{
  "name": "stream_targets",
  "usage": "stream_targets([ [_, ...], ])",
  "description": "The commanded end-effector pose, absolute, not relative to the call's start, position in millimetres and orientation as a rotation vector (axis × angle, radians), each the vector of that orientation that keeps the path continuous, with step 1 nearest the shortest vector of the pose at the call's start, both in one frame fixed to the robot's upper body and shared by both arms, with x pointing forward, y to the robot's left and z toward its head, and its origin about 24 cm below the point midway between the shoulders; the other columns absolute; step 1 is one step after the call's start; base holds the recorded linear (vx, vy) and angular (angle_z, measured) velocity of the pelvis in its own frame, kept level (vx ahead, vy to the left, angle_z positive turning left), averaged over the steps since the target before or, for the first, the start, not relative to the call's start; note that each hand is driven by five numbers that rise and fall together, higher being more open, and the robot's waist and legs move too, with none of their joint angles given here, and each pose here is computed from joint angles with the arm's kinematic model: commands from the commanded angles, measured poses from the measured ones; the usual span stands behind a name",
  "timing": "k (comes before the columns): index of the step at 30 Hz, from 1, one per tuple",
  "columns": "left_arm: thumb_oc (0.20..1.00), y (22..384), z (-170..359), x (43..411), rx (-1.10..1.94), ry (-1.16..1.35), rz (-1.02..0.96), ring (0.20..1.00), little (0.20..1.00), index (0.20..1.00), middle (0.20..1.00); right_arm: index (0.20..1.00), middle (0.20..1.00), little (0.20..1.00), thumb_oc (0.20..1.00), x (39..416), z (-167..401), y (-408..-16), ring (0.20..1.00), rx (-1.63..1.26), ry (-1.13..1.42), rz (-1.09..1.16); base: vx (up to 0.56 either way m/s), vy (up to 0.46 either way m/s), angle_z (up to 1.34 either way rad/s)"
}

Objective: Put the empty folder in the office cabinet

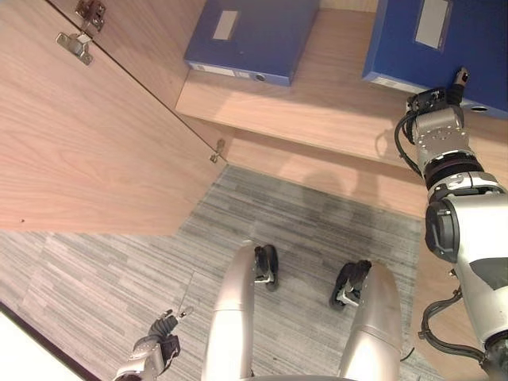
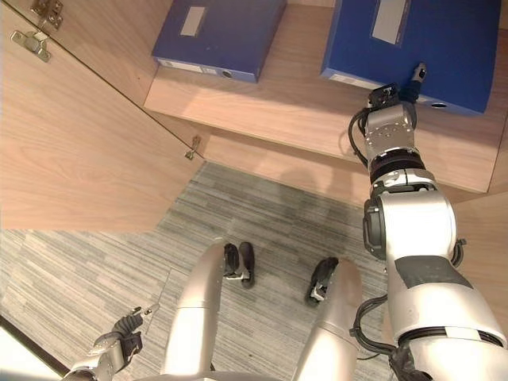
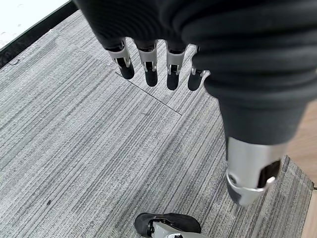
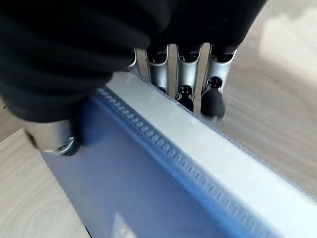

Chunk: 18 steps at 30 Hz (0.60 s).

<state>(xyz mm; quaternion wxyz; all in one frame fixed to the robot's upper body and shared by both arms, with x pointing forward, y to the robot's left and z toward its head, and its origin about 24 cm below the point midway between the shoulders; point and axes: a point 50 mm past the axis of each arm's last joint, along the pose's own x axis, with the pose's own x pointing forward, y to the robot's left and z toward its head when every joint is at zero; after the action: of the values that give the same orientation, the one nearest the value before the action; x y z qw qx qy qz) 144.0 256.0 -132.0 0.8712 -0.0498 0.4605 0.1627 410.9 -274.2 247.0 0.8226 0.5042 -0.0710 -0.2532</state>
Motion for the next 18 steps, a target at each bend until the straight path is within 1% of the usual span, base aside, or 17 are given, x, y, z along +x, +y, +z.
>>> stream_targets([
  [1,1.000,295.1,-124.0,135.3,-0.029,0.975,0.453,1.000,1.000,1.000,1.000,1.000,1.000,1.000,1.000,394.7,333.8,-285.4,1.000,1.080,-0.511,-0.364,0.03,0.008,0.07],
  [3,1.000,294.5,-124.7,134.3,-0.029,0.979,0.457,1.000,1.000,1.000,1.000,1.000,1.000,1.000,1.000,395.6,335.3,-278.4,1.000,1.123,-0.546,-0.326,0.02,0.005,0.03],
  [10,1.000,289.7,-127.9,129.8,-0.045,0.988,0.469,1.000,1.000,1.000,1.000,1.000,1.000,1.000,1.000,396.1,349.2,-226.8,1.000,1.154,-0.645,-0.139,0.00,0.000,0.00],
  [12,1.000,287.4,-126.9,132.7,-0.049,0.973,0.465,1.000,1.000,1.000,1.000,1.000,1.000,1.000,1.000,397.6,342.7,-212.9,1.000,1.194,-0.641,-0.104,0.00,0.005,-0.03],
  [15,1.000,287.1,-127.2,131.3,-0.048,0.973,0.463,1.000,1.000,1.000,1.000,1.000,1.000,1.000,1.000,398.8,339.3,-212.0,1.000,1.193,-0.631,-0.109,0.00,0.000,0.00],
  [18,1.000,285.4,-128.6,129.7,-0.065,0.981,0.459,1.000,1.000,1.000,1.000,1.000,1.000,1.000,1.000,405.6,321.8,-213.1,1.000,1.145,-0.553,-0.142,0.00,0.000,0.00],
])
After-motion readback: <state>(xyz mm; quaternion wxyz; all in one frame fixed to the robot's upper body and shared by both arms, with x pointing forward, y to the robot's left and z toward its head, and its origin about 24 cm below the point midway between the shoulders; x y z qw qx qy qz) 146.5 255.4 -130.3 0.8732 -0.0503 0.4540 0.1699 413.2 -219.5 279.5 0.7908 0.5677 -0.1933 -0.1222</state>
